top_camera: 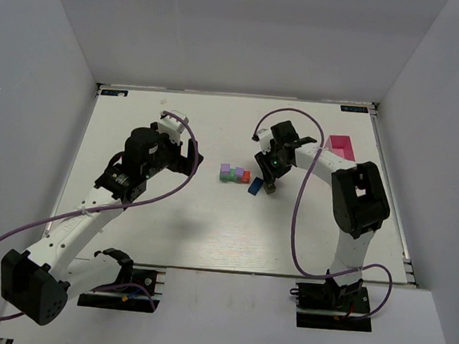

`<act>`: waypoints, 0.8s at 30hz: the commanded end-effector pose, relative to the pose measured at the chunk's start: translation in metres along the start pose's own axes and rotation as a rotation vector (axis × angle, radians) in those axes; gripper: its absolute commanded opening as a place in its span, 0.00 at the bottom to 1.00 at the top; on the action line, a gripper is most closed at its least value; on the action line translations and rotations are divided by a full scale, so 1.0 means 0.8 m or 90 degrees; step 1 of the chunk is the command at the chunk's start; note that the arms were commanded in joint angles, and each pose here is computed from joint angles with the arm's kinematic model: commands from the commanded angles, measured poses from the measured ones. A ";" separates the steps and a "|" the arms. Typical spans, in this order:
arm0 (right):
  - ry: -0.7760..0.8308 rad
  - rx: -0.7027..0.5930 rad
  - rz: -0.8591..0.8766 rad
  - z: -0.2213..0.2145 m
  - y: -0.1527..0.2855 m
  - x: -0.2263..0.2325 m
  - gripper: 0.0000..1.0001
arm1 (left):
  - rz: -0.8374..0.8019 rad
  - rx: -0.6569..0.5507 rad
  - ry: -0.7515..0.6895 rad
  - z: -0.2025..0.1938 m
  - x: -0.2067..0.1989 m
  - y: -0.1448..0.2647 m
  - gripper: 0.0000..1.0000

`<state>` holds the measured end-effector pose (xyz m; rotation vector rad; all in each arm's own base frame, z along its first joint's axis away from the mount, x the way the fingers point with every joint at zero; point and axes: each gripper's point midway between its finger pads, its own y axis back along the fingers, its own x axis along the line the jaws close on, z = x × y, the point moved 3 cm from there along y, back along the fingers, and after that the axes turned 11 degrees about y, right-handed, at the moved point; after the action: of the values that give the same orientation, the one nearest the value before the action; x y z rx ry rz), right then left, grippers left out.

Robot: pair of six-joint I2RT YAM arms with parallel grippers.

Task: Build the wood block tower

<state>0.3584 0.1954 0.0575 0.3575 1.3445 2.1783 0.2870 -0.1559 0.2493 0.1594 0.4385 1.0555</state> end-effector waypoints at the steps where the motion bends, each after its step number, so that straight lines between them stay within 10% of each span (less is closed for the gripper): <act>1: 0.003 -0.023 -0.005 0.019 0.011 -0.007 0.41 | -0.011 -0.016 -0.004 0.013 -0.004 0.007 0.99; 11: 0.124 -0.099 -0.058 0.058 0.078 -0.017 0.09 | -0.011 -0.016 -0.004 0.013 -0.004 0.007 0.99; 24: 0.363 -0.197 0.098 0.108 0.124 0.031 0.06 | -0.019 -0.020 -0.005 0.015 -0.007 0.010 0.99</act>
<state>0.3646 0.2192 0.1731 -0.1872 1.2373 2.5076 0.2859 -0.1570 0.2499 0.1578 0.4392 1.0450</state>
